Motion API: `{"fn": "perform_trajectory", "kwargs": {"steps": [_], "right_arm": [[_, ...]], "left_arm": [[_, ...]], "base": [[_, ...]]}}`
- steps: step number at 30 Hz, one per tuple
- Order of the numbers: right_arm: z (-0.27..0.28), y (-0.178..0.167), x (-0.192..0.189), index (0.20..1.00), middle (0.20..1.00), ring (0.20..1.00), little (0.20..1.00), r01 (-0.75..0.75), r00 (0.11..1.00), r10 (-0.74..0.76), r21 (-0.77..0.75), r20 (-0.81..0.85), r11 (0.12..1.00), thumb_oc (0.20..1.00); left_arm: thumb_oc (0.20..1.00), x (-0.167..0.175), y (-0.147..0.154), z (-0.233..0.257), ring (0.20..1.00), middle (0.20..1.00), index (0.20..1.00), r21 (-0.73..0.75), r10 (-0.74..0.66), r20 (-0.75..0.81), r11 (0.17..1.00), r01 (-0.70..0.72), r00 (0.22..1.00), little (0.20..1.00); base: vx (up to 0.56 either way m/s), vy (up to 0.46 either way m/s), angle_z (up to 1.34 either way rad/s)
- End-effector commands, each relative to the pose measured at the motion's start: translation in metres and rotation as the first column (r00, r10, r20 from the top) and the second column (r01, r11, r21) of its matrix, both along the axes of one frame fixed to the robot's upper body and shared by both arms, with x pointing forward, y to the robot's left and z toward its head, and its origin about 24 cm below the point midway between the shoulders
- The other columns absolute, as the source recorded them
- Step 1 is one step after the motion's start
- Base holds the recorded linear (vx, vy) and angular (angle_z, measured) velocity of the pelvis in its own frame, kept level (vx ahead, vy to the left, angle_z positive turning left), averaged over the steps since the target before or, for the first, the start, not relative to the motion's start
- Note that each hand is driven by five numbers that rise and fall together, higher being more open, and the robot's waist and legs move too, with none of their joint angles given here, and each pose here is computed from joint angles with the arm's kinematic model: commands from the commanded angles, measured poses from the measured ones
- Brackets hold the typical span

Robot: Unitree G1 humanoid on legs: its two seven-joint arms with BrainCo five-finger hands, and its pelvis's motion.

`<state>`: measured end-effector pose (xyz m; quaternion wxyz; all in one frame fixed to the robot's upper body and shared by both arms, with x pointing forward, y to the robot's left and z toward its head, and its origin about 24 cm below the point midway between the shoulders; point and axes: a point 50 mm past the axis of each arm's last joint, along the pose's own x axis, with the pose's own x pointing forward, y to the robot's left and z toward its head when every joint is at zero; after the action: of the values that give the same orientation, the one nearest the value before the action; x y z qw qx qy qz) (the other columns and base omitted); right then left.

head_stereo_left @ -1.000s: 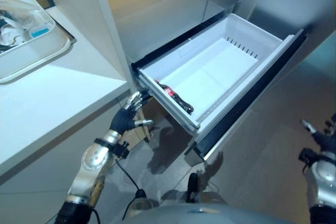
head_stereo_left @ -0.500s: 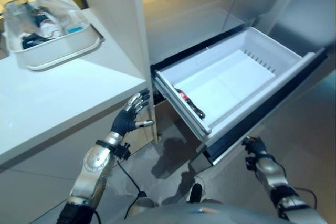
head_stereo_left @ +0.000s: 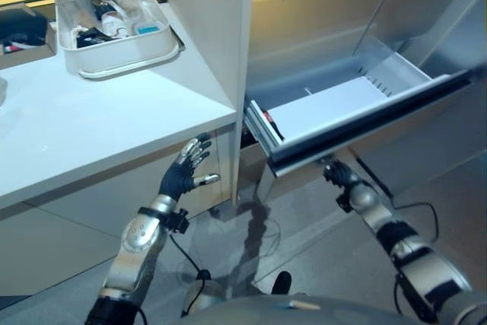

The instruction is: Take the drinks into the refrigerator

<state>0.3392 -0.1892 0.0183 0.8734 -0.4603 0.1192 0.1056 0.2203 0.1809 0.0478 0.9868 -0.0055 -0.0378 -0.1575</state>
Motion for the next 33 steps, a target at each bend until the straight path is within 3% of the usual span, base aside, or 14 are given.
{"fn": "perform_trajectory", "kwargs": {"steps": [1, 5, 7, 8, 11, 15, 17, 18, 20, 21, 22, 24, 27, 33], "right_arm": [[0.122, 0.077, 0.046, 0.200, 0.200, 0.200, 0.200, -0.292, 0.865, 0.286, -0.050, 0.411, 0.955, 0.200], [0.126, 0.086, 0.043, 0.219, 0.219, 0.219, 0.219, -0.325, 0.845, 0.331, -0.088, 0.420, 0.942, 0.219], [0.119, 0.083, 0.040, 0.645, 0.645, 0.645, 0.645, -0.322, 0.851, 0.328, -0.085, 0.411, 0.943, 0.645], [0.114, 0.082, 0.038, 1.000, 1.000, 1.000, 1.000, -0.318, 0.857, 0.321, -0.076, 0.403, 0.945, 1.000], [0.101, 0.076, 0.034, 1.000, 1.000, 1.000, 1.000, -0.298, 0.880, 0.291, -0.040, 0.376, 0.954, 1.000], [0.057, 0.053, 0.020, 1.000, 1.000, 1.000, 1.000, -0.183, 0.951, 0.144, 0.123, 0.272, 0.975, 1.000], [0.025, 0.038, 0.006, 1.000, 1.000, 1.000, 1.000, -0.062, 0.984, 0.017, 0.254, 0.175, 0.965, 1.000], [-0.014, 0.023, -0.017, 1.000, 1.000, 1.000, 1.000, 0.100, 0.991, -0.125, 0.378, 0.041, 0.920, 1.000], [-0.026, 0.021, -0.026, 1.000, 1.000, 1.000, 1.000, 0.143, 0.988, -0.154, 0.406, -0.006, 0.903, 1.000], [-0.066, 0.014, -0.054, 1.000, 1.000, 1.000, 1.000, 0.296, 0.954, -0.242, 0.435, -0.174, 0.851, 1.000], [-0.066, 0.014, -0.054, 1.000, 1.000, 1.000, 1.000, 0.295, 0.954, -0.242, 0.435, -0.174, 0.851, 1.000], [-0.115, 0.011, -0.101, 1.000, 1.000, 1.000, 1.000, 0.459, 0.865, -0.297, 0.398, -0.404, 0.794, 1.000], [-0.143, 0.012, -0.139, 1.000, 1.000, 1.000, 1.000, 0.572, 0.767, -0.336, 0.346, -0.546, 0.744, 1.000], [-0.173, 0.006, -0.195, 1.000, 1.000, 1.000, 1.000, 0.667, 0.612, -0.386, 0.190, -0.690, 0.720, 1.000]], "left_arm": [[1.000, 0.011, -0.020, 0.025, 1.000, 1.000, 1.000, -0.046, -0.079, 0.128, 0.995, 0.085, 0.989, 1.000], [1.000, 0.012, -0.020, 0.024, 1.000, 1.000, 1.000, -0.046, -0.072, 0.123, 0.996, 0.078, 0.990, 1.000], [1.000, 0.012, -0.020, 0.022, 1.000, 1.000, 1.000, -0.047, -0.069, 0.114, 0.996, 0.075, 0.991, 1.000], [1.000, 0.012, -0.019, 0.021, 1.000, 1.000, 1.000, -0.045, -0.065, 0.110, 0.996, 0.071, 0.992, 1.000], [1.000, 0.012, -0.018, 0.019, 1.000, 1.000, 1.000, -0.046, -0.059, 0.098, 0.997, 0.064, 0.993, 1.000], [1.000, 0.011, -0.014, 0.003, 1.000, 1.000, 1.000, -0.076, -0.022, 0.026, 0.997, 0.024, 0.999, 1.000], [1.000, 0.010, -0.012, -0.005, 1.000, 1.000, 1.000, -0.092, 0.013, -0.013, 0.996, -0.014, 1.000, 1.000], [1.000, 0.008, -0.009, -0.020, 1.000, 1.000, 1.000, -0.094, 0.082, -0.080, 0.992, -0.089, 0.993, 1.000], [1.000, 0.008, -0.007, -0.024, 1.000, 1.000, 1.000, -0.079, 0.102, -0.093, 0.991, -0.109, 0.990, 1.000], [1.000, 0.004, -0.005, -0.040, 1.000, 1.000, 1.000, -0.068, 0.143, -0.160, 0.986, -0.155, 0.977, 1.000], [1.000, 0.004, -0.005, -0.040, 1.000, 1.000, 1.000, -0.068, 0.143, -0.160, 0.986, -0.155, 0.977, 1.000], [1.000, -0.004, -0.002, -0.080, 1.000, 1.000, 1.000, -0.038, 0.221, -0.339, 0.968, -0.247, 0.915, 1.000], [1.000, -0.013, 0.005, -0.113, 1.000, 1.000, 1.000, 0.028, 0.293, -0.476, 0.948, -0.318, 0.829, 1.000], [1.000, -0.039, 0.014, -0.167, 1.000, 1.000, 1.000, 0.306, 0.417, -0.649, 0.909, -0.283, 0.636, 1.000]], "base": [[0.00, 0.003, 0.06], [0.00, 0.005, 0.11], [0.00, 0.003, 0.16], [0.00, 0.004, 0.07], [0.00, 0.001, 0.02], [0.00, 0.009, 0.05], [0.00, 0.005, 0.11], [-0.01, 0.002, 0.10], [0.00, -0.001, 0.04], [0.00, -0.009, -0.03], [0.00, 0.000, 0.00], [0.00, -0.002, 0.06], [0.00, 0.003, -0.02], [0.02, 0.014, -0.06]]}}
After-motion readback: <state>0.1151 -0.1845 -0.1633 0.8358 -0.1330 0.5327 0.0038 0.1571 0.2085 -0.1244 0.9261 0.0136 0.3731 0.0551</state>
